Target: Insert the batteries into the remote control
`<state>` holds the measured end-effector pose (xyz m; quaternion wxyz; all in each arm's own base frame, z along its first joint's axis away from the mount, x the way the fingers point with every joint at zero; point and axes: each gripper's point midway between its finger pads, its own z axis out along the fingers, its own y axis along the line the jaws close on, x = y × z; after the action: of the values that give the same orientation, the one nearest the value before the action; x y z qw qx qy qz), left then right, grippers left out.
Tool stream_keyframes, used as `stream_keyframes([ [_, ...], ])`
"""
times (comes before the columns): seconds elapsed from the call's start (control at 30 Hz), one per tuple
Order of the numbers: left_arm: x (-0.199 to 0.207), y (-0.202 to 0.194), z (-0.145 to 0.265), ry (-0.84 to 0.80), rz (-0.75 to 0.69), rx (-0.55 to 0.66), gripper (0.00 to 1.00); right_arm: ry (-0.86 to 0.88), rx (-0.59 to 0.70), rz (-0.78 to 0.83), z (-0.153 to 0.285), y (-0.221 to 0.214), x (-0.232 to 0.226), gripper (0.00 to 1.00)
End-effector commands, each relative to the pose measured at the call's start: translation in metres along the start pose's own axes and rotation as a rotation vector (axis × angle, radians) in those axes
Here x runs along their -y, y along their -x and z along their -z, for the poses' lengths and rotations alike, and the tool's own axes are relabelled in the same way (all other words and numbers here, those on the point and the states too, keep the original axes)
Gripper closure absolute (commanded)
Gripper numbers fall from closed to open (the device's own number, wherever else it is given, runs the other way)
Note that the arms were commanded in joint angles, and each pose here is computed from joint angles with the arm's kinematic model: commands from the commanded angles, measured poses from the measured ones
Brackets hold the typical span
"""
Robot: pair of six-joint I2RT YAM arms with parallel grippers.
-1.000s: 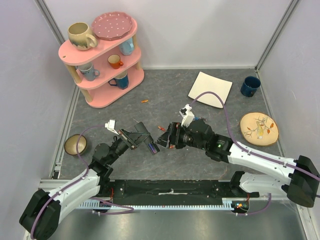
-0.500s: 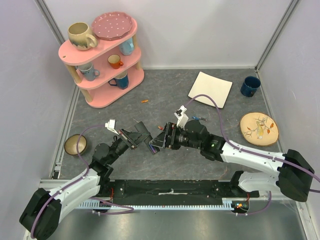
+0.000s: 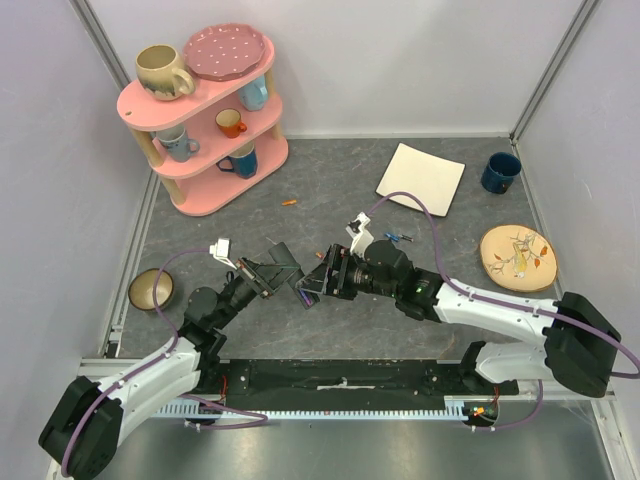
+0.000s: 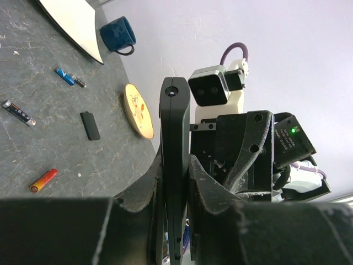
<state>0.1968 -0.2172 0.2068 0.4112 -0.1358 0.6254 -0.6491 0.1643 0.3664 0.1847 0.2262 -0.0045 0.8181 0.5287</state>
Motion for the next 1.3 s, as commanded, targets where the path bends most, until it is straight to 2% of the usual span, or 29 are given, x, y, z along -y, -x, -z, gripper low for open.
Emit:
stream_keyframes([
  [0.0, -0.001, -0.005, 0.008, -0.028, 0.004, -0.006, 0.98, 0.019, 0.02, -0.023, -0.003, 0.004, -0.002, 0.16],
  [1.27, 0.01, 0.001, 0.005, -0.059, 0.007, 0.015, 0.98, -0.01, -0.013, -0.061, -0.006, -0.011, 0.02, 0.21],
])
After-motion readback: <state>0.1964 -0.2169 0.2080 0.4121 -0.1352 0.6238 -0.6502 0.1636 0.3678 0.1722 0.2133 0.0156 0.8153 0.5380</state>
